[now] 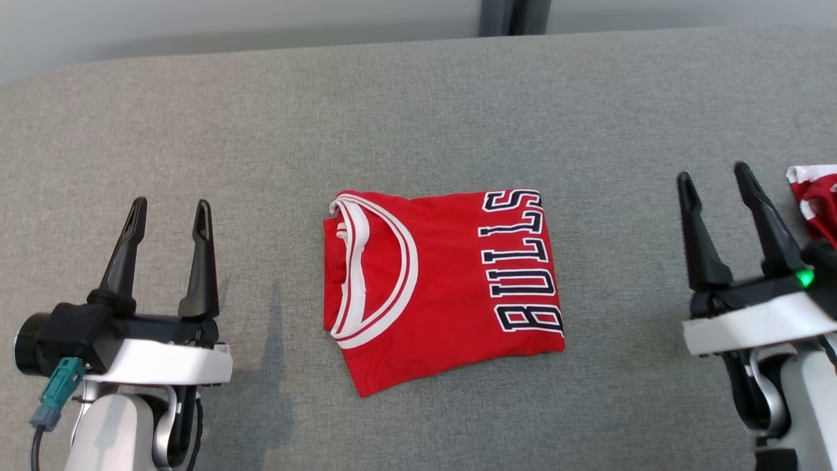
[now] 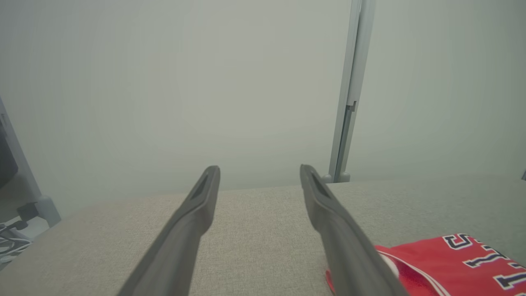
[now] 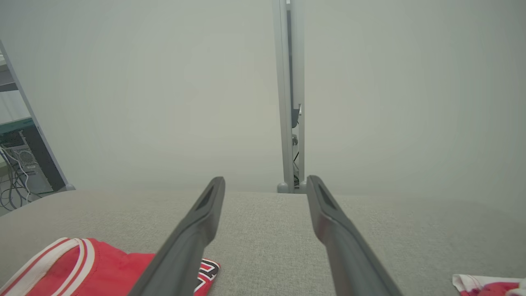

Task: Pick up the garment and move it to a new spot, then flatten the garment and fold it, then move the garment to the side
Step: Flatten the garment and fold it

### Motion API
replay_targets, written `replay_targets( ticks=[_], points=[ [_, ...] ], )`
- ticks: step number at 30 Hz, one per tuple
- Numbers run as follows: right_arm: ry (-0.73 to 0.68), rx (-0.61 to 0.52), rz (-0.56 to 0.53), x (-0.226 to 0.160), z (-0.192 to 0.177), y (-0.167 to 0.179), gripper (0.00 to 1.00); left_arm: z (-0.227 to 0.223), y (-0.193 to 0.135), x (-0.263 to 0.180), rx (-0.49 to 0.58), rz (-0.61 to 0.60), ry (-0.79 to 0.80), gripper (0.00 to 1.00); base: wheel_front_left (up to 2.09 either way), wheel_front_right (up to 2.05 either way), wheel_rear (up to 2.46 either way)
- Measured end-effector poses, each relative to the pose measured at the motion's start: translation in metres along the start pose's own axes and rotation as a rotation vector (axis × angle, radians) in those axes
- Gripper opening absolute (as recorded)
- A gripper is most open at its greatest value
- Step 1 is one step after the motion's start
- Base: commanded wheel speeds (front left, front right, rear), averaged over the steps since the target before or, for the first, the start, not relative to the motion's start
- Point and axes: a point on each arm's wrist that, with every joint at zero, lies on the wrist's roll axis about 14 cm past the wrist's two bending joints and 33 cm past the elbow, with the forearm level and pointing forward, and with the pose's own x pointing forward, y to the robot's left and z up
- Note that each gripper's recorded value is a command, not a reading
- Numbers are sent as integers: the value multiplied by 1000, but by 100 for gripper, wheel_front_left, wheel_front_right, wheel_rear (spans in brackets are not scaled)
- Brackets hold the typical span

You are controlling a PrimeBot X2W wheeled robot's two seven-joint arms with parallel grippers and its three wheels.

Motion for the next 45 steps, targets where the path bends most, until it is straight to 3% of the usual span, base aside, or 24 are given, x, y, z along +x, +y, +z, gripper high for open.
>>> replay_targets(
  ticks=[4,25,45],
  points=[
    [21,-22,-50,-21,3,-13,100,2,-1,-10,7,-1,5,100,0,0,0],
    [60,-42,-129,-97,28,-16,100,17,-1,-77,34,2,57,100,0,0,0],
    [79,-41,-156,-112,31,-18,100,29,-4,-84,48,-3,46,100,0,0,0]
  ],
)
